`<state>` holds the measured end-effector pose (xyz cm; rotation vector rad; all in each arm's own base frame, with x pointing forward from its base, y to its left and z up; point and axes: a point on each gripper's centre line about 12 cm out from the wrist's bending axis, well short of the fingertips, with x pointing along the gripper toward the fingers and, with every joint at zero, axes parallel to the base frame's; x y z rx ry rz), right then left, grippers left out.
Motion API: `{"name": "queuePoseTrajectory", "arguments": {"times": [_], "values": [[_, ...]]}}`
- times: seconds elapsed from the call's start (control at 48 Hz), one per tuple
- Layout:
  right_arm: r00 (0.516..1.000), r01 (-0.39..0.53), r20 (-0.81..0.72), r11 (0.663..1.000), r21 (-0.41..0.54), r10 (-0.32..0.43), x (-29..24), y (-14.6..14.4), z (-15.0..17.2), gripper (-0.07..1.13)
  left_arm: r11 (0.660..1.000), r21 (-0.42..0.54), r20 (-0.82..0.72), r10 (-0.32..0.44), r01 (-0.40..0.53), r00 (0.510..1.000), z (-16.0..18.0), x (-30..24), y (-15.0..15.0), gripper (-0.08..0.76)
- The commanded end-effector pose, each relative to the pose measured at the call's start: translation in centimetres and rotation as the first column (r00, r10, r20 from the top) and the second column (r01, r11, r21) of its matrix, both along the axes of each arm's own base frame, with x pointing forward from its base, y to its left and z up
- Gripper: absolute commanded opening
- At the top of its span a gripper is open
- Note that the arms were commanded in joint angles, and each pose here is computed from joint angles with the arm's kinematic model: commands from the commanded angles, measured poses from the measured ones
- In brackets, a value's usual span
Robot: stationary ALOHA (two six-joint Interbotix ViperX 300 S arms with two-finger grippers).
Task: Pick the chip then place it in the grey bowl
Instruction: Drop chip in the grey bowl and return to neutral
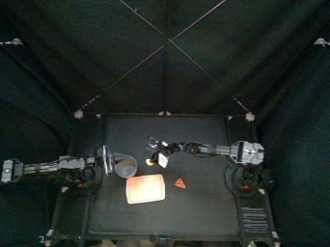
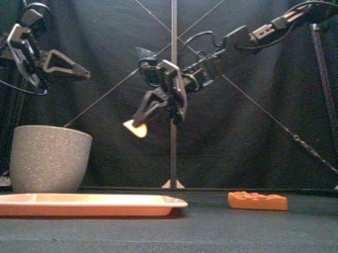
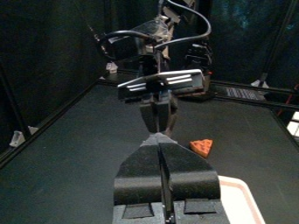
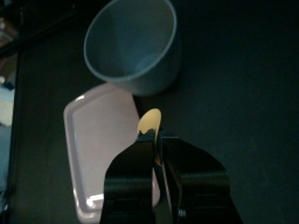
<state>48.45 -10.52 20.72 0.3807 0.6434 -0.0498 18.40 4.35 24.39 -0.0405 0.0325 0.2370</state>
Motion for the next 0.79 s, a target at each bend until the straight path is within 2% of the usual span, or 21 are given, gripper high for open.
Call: {"name": "queuePoseTrajectory", "arguments": {"times": [0.021, 0.229, 0.333, 0.542, 0.792], "values": [[0.992, 0.05, 0.12, 0.998, -0.04, -0.045, 2.6, 0.0, 2.6, 0.4, 1.0, 0.001, 0.019, -0.002, 0.002, 1.0, 0.6, 0.2, 0.0, 0.005], [0.977, 0.084, 0.203, 0.995, -0.058, -0.071, 6.1, 1.0, 3.1, 0.56, 1.0, -0.001, 0.008, -0.006, 0.006, 1.0, 0.2, 0.1, -0.1, 0.005], [0.975, 0.083, 0.211, 0.996, -0.033, -0.074, 7.8, 2.0, 2.1, 0.62, 1.0, -0.003, 0.001, -0.007, 0.007, 1.0, -0.2, 0.0, -0.1, 0.005], [0.975, 0.074, 0.209, 0.997, -0.004, -0.071, 9.6, 3.2, 0.6, 0.64, 1.0, -0.006, -0.005, -0.008, 0.008, 1.0, -0.4, 0.0, -0.2, 0.005], [0.968, 0.085, 0.238, 0.996, -0.036, -0.074, 7.9, 3.0, 3.0, 0.64, 1.0, -0.007, -0.009, -0.009, 0.009, 1.0, -0.5, 0.0, -0.2, 0.005]]}}
